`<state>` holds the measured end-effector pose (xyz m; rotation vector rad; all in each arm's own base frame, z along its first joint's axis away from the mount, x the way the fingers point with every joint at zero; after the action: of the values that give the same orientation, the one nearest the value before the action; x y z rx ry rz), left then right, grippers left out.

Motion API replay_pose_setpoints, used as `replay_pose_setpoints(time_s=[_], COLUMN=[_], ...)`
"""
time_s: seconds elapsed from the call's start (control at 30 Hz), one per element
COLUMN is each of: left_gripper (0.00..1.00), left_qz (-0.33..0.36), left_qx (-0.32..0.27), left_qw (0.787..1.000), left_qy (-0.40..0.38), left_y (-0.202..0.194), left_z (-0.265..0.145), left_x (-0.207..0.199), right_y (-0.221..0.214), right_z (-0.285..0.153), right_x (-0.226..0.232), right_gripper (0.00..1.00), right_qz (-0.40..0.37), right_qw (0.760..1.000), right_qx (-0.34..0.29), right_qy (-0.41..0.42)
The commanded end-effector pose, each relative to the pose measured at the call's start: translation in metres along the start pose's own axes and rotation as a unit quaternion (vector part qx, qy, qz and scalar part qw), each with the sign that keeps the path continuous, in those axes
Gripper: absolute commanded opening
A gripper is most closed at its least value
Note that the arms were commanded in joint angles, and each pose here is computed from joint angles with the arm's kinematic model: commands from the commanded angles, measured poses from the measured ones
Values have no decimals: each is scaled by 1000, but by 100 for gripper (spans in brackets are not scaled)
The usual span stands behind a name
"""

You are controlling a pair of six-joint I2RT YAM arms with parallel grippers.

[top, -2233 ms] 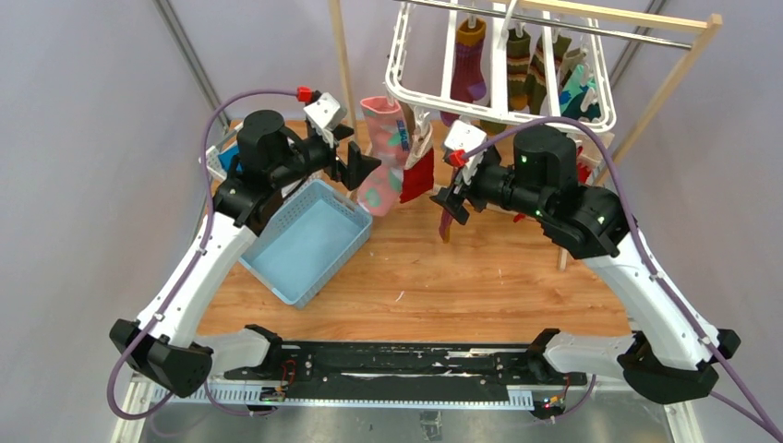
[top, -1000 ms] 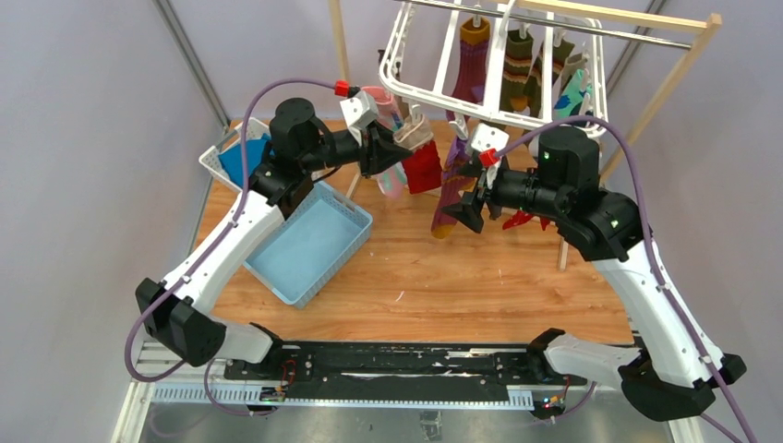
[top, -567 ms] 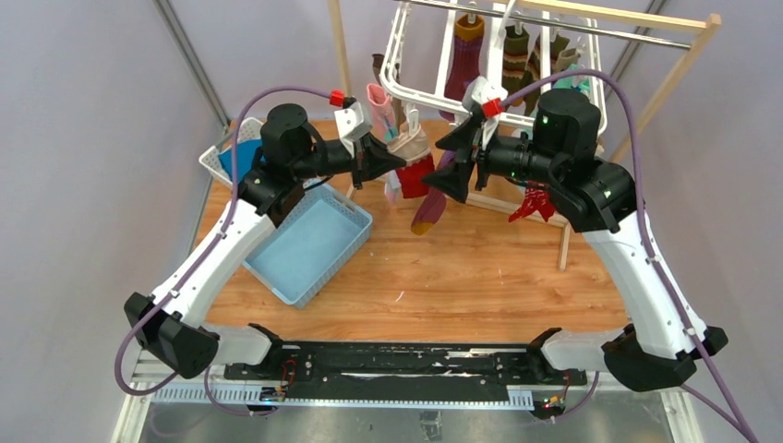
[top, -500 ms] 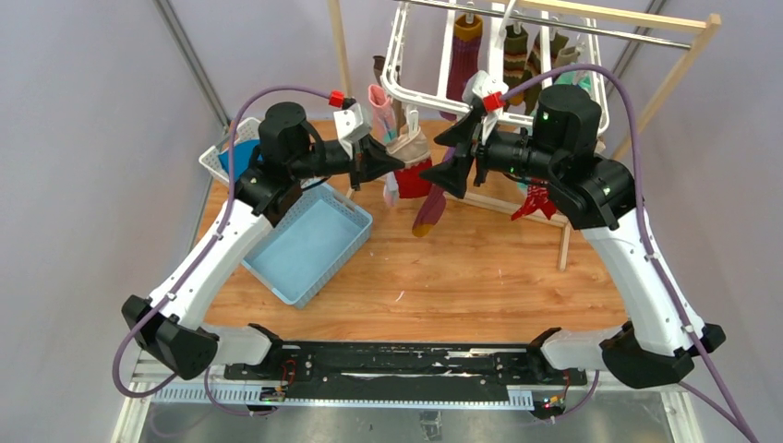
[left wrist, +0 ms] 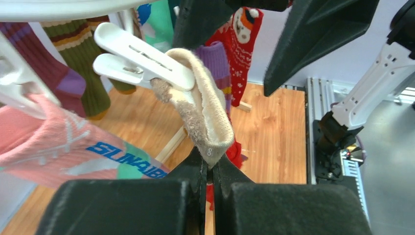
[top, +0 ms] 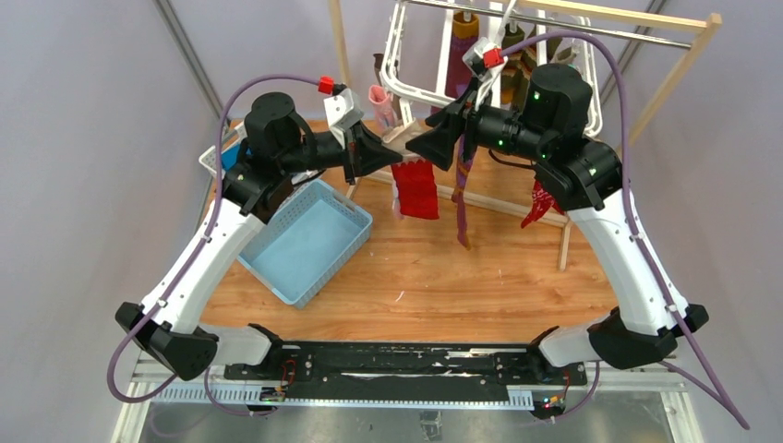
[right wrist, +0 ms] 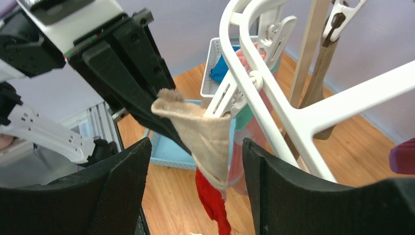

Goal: Remove the socks clipped to the hanger
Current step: Remove the sock from the hanger.

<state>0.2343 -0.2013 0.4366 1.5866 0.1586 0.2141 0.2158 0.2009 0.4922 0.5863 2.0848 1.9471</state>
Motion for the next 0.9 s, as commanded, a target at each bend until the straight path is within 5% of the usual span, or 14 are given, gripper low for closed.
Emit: replay_pose_setpoints(time_s=[0.0,0.47,0.87], left_gripper=[0,0,0], left_qz=[-29,-11,-26], left_qx=[-16,10,10], left_qw=[999,999,998], left_qy=[-32,44,-55], left_y=[10,-13,-7], left_z=[4,-8,-22], left_x=[-5,-2,-34], right_y=[24,-4,-27], right_z=[-2,-14,-14], right_x=[2,4,12], right_gripper=[69,67,65], right_qz=[38,72,51], right_qw=[998,995,997], right_qx=[-37,-18,-43], right_qy=[-29,-62,30])
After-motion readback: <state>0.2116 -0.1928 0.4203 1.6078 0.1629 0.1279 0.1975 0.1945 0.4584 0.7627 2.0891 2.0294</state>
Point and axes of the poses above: each gripper's point midway between its finger pads, its own z axis out along the fingers, its own x axis along the line the jaws close on, y = z × x, the point moved 9 cm from there along -z, back along the fingers, and after that the axes turned 1 degree about -z, right-handed, at the moved point
